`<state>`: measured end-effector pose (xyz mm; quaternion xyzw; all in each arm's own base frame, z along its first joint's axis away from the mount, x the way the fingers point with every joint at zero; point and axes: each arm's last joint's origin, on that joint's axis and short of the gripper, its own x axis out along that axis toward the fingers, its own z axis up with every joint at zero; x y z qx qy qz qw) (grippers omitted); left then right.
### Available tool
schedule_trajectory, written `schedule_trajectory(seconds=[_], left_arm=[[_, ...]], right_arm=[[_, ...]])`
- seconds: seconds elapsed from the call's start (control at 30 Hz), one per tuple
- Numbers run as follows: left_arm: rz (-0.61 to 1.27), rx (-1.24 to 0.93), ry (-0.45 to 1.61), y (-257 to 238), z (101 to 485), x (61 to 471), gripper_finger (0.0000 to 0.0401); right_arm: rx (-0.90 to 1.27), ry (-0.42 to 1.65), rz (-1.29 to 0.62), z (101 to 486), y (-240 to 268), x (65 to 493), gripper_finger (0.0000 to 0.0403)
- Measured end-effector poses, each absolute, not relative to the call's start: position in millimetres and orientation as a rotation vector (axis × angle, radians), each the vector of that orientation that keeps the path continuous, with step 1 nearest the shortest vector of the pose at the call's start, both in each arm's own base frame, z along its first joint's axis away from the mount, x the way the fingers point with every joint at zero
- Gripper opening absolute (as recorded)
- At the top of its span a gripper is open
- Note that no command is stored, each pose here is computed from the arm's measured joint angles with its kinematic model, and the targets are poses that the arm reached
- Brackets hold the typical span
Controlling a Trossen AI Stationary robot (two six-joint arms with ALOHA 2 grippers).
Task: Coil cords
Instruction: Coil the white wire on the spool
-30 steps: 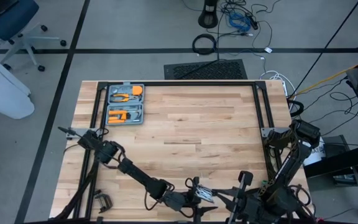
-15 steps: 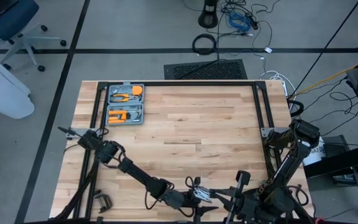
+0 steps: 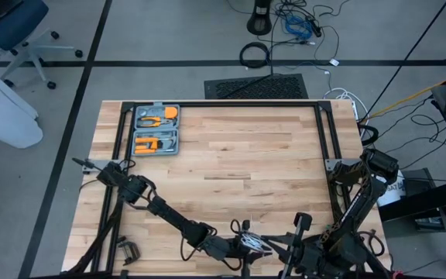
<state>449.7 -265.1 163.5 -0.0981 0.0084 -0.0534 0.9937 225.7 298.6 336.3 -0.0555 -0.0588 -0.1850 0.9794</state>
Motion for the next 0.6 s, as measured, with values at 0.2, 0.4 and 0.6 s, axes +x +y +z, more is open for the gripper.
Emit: schedule_trajectory(seconds=[0.2, 0.4, 0.6], left_arm=[[-0.113, -0.200, 0.009, -265.0, 164.4, 449.9, 0.0007], [-0.138, -0.210, -0.013, -265.9, 166.9, 449.6, 0.0014], [-0.220, -0.224, -0.021, -268.1, 168.5, 449.1, 0.0031]], right_arm=[[-0.109, -0.116, -0.370, 335.3, 299.1, 226.1, 0.0000], [-0.110, -0.108, -0.370, 333.7, 299.9, 226.6, 0.0000], [-0.112, -0.107, -0.373, 333.5, 299.4, 227.5, 0.0000]])
